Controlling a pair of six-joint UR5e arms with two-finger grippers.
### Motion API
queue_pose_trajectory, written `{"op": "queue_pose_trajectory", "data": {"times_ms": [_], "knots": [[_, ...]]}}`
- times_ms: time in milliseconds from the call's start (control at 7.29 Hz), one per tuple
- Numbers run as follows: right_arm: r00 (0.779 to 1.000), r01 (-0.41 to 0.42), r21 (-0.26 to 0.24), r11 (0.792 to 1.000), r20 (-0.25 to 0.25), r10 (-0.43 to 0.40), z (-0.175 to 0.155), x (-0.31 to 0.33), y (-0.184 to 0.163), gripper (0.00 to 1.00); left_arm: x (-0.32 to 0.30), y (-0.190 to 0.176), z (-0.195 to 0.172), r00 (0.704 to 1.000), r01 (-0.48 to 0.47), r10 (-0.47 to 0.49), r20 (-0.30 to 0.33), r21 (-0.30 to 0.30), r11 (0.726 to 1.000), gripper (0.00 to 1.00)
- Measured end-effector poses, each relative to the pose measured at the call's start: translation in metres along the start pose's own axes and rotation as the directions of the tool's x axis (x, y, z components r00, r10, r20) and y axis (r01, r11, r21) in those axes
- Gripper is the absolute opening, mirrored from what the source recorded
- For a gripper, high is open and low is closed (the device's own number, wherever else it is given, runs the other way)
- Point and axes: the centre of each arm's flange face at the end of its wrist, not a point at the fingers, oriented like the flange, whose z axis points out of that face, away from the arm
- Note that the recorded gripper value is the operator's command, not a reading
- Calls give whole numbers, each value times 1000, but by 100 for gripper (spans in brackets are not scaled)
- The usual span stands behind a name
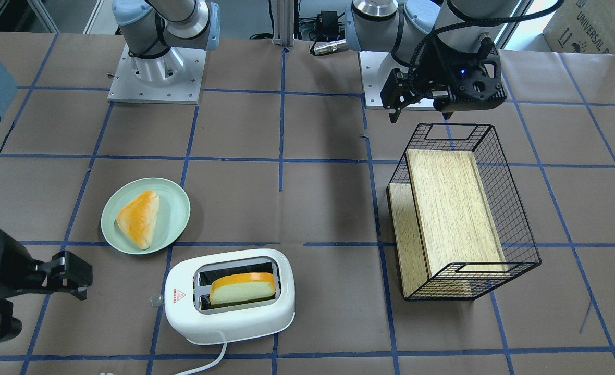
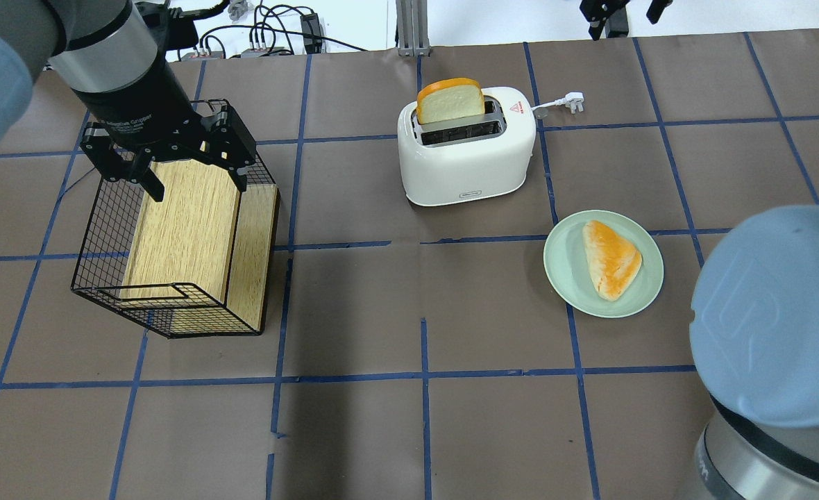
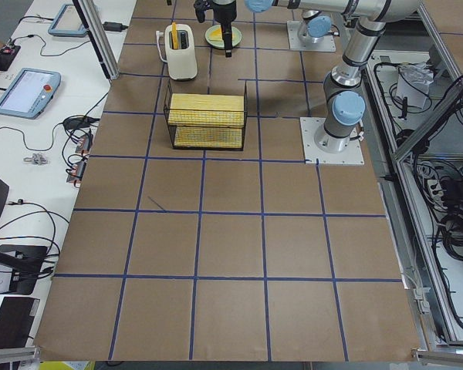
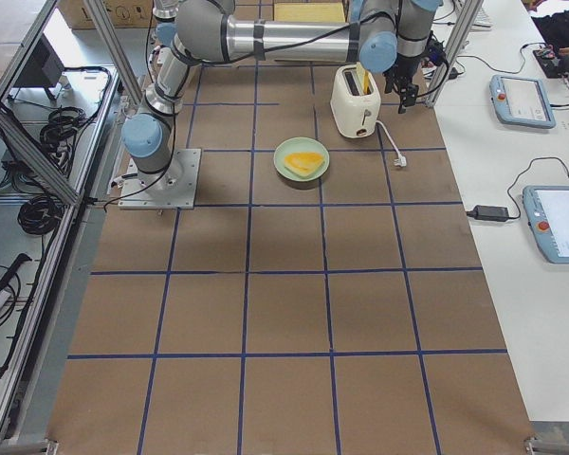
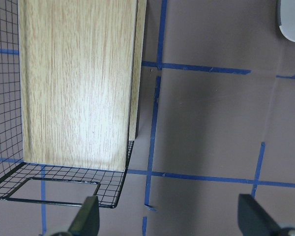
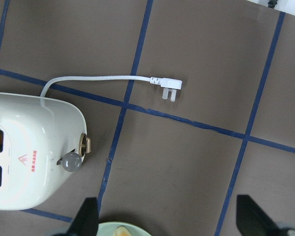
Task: Press toaster with right arm
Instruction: 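Lift the right gripper up and away from the toaster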
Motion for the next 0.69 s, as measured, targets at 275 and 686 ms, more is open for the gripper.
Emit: {"op": "queue_pose_trajectory", "data": {"times_ms": [275,686], "knots": [[999,-33,-43,999,-8,33,-45,-40,38,100,0,0,0,1000,0,0,0,0,1000,100],[998,-57,-123,991,10,58,-48,-66,117,100,0,0,0,1000,0,0,0,0,1000,100]]}}
